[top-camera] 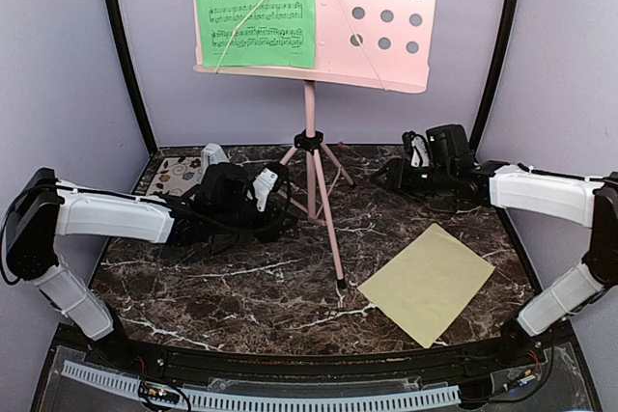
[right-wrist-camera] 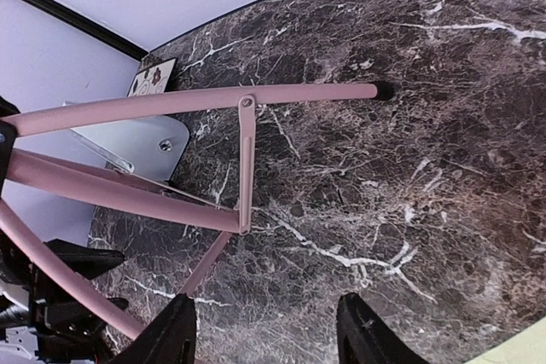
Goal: Set up the instrument practice props
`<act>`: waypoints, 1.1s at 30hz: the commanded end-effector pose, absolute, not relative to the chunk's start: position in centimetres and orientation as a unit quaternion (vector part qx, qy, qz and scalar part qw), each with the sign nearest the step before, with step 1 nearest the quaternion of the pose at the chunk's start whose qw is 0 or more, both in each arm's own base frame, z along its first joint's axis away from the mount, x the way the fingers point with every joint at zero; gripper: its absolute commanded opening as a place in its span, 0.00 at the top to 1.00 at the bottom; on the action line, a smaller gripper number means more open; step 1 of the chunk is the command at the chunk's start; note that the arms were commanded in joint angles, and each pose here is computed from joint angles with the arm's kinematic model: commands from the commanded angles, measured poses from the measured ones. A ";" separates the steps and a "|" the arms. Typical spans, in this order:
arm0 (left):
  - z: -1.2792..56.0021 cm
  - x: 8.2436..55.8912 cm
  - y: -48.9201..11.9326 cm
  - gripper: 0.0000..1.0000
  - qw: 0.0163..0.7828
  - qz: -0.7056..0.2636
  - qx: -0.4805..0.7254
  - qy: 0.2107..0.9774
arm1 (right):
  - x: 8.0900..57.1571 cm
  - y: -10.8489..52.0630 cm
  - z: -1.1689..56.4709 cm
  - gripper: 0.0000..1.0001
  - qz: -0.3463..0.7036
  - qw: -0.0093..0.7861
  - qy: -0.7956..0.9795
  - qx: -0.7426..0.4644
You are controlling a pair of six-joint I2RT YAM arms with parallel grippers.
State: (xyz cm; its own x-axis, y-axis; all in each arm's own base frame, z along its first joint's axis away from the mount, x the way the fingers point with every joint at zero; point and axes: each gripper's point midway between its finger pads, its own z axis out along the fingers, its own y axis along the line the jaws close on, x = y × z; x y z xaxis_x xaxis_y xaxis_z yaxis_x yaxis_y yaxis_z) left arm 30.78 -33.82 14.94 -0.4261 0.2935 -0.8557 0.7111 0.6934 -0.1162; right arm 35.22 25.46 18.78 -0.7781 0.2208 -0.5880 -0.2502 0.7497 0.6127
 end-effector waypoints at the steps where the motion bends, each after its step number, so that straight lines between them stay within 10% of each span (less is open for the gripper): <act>1: 14.4 31.7 -34.6 0.49 0.462 -0.259 0.289 0.798 | 37.2 27.9 18.9 0.46 0.383 0.356 0.852 -0.025; 33: 10.0 42.0 -35.7 0.53 0.459 -0.240 0.244 0.820 | 50.3 32.7 14.3 0.53 0.406 0.382 0.830 0.012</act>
